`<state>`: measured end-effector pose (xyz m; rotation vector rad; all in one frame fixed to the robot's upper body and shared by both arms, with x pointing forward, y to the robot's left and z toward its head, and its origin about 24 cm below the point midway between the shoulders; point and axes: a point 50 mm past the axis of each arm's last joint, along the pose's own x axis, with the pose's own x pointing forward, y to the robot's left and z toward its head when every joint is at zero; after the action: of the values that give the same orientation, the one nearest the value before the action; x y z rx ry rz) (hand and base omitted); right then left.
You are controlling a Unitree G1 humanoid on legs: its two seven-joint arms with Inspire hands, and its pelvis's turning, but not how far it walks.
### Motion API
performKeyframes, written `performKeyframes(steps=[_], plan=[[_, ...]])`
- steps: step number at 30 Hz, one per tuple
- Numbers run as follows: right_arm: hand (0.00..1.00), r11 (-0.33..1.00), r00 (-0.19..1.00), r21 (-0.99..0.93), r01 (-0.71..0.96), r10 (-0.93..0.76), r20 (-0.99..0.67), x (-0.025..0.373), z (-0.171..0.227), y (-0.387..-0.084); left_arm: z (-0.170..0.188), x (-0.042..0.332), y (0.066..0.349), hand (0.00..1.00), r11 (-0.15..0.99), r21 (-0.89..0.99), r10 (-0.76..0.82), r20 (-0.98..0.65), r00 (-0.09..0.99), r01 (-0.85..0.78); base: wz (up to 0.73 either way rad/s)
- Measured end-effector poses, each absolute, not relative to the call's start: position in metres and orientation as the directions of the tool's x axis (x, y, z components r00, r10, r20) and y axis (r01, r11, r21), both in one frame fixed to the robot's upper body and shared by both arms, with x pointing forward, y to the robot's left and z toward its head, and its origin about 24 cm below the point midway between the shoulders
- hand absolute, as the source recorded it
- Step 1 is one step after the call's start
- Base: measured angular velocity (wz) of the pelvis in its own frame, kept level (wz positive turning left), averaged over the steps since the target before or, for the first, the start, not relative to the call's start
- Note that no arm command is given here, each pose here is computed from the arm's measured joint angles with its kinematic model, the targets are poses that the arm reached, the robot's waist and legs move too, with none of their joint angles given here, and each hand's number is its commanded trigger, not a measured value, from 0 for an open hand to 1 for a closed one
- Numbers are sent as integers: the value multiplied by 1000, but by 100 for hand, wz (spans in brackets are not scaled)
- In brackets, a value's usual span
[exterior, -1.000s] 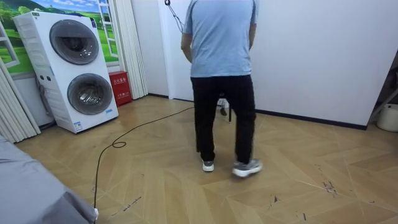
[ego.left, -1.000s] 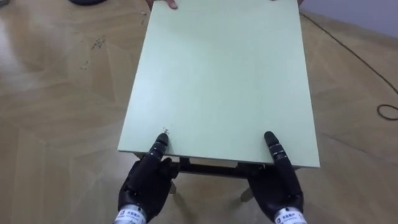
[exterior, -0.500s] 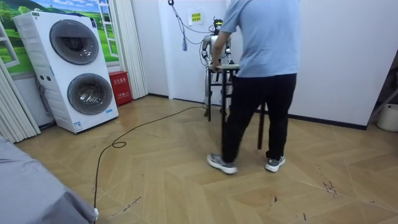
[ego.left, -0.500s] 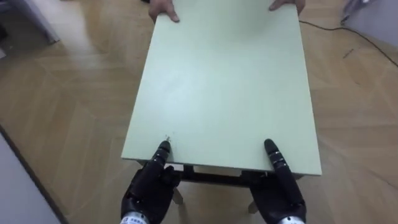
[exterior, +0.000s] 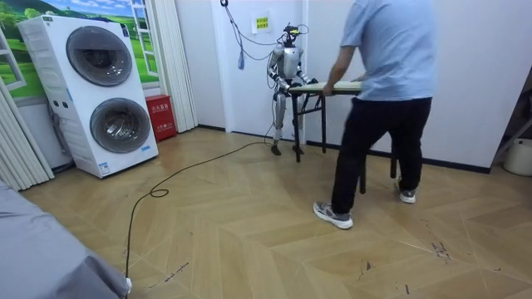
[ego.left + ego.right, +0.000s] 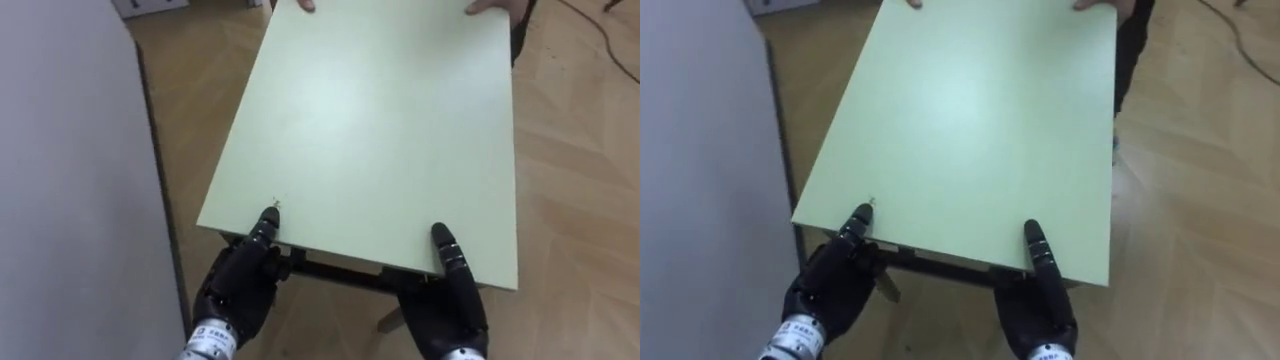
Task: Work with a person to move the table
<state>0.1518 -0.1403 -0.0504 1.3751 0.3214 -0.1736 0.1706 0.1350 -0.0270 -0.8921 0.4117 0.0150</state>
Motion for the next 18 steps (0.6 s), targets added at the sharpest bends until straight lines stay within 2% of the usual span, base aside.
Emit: performKeyframes(steps=[6, 15, 18], plan=[[100, 209, 948, 935, 288, 79, -309, 159, -47, -138, -25, 172, 136, 100, 620, -761, -133, -342, 930, -191, 40], [100, 206, 956, 942, 266, 68, -285, 166, -43, -142, -19, 182, 131, 100, 615, -773, -146, -304, 941, -155, 82], [100, 236, 942, 929, 287, 108, -318, 167, -44, -136, -26, 169, 140, 100, 580, -788, -124, -336, 934, -207, -20]])
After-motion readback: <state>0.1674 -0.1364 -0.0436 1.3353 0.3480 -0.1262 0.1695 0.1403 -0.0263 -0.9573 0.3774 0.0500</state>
